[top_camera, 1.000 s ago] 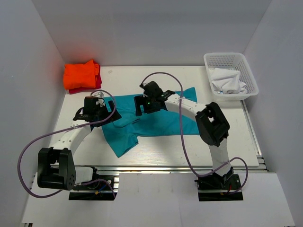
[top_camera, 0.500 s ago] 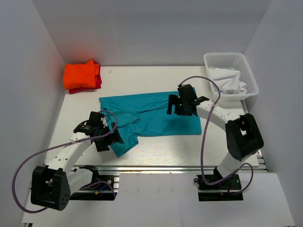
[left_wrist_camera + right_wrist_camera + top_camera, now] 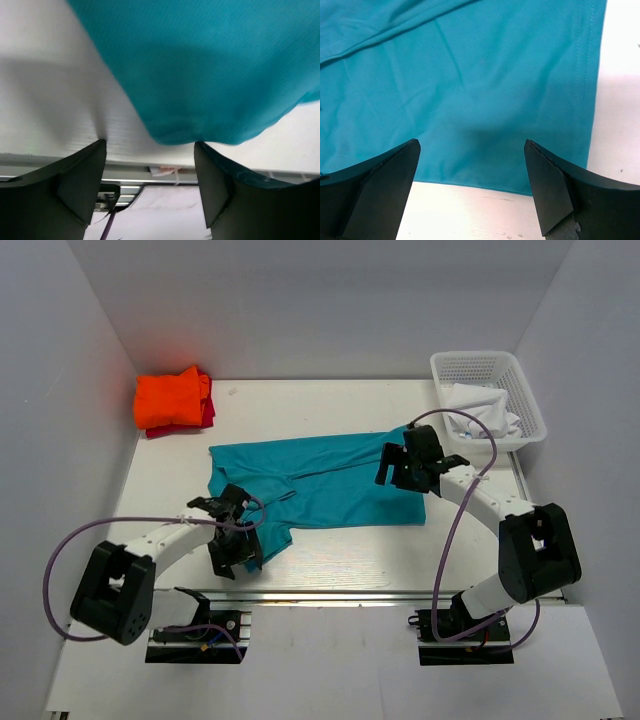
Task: Fold and stack the t-shirts
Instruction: Grap the side of the flattened tshirt closest away from the robot with both arms
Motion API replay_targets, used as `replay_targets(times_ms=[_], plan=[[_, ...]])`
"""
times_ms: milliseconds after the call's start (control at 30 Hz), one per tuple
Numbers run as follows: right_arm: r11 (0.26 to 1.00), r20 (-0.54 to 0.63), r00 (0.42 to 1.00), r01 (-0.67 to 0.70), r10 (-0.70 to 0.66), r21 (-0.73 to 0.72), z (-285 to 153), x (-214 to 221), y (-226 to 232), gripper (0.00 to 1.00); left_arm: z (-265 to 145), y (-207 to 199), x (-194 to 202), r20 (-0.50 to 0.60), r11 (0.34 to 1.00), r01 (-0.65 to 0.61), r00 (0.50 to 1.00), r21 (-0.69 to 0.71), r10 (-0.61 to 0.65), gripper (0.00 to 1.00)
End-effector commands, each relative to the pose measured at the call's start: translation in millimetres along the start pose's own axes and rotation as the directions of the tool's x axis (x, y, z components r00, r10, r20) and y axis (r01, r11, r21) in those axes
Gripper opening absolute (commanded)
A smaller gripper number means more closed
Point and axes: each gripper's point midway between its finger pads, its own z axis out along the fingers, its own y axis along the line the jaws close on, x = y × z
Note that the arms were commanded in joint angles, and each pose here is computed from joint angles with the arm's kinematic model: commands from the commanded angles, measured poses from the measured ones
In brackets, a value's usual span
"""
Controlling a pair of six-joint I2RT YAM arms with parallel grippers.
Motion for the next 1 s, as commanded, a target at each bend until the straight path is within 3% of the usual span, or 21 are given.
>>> replay_targets(times_ms=[0,100,200,233,300,333,633,967], plan=[[0.999,0.025,0.999,-0.034,0.034,-0.016,-3.3,-5.3,-1.4,0.9,7.1,-11.8,-29.7,0.101,0.999,-0.003,0.995,-0.035,0.007,0.77],[0.999,0.025,0.999,-0.048,0.049,-0.009,-5.9,-2.8,-8.1,0.9,14.0,-18.9,-34.1,0.108,0.999,-0.037,0.993,-0.04,0.041,0.68],[0.998,0.052,0.997,-0.061,0.061,0.006,-14.2,-3.9,-15.8,0.9,15.0,-24.1,-40.0,0.116,0.997,-0.056,0.991,-0.047,0.061,0.48],[0.997,0.049,0.996,-0.069,0.068,0.02,-14.9,-0.3,-21.9,0.9,14.7,-24.8,-40.6,0.109,0.997,-0.055,0.992,-0.053,0.061,0.34],[0.996,0.067,0.995,-0.074,0.071,0.053,-21.7,-0.6,-30.1,0.9,14.6,-27.3,-36.5,0.092,0.994,-0.099,0.99,-0.04,0.103,0.16],[0.995,0.052,0.996,-0.074,0.071,0.072,-22.0,5.6,-36.0,0.9,11.8,-30.0,-36.6,0.098,0.995,-0.101,0.99,-0.024,0.103,0.01],[0.964,-0.062,0.991,-0.097,0.116,0.249,-26.2,51.9,-80.1,0.89,-18.2,-54.4,-49.0,0.178,0.983,-0.164,0.973,0.086,0.147,0.0],[0.949,-0.119,0.975,-0.148,0.187,0.278,-2.1,65.0,-89.0,0.67,-46.7,-69.0,-59.9,0.241,0.958,-0.239,0.95,0.159,0.197,0.0]])
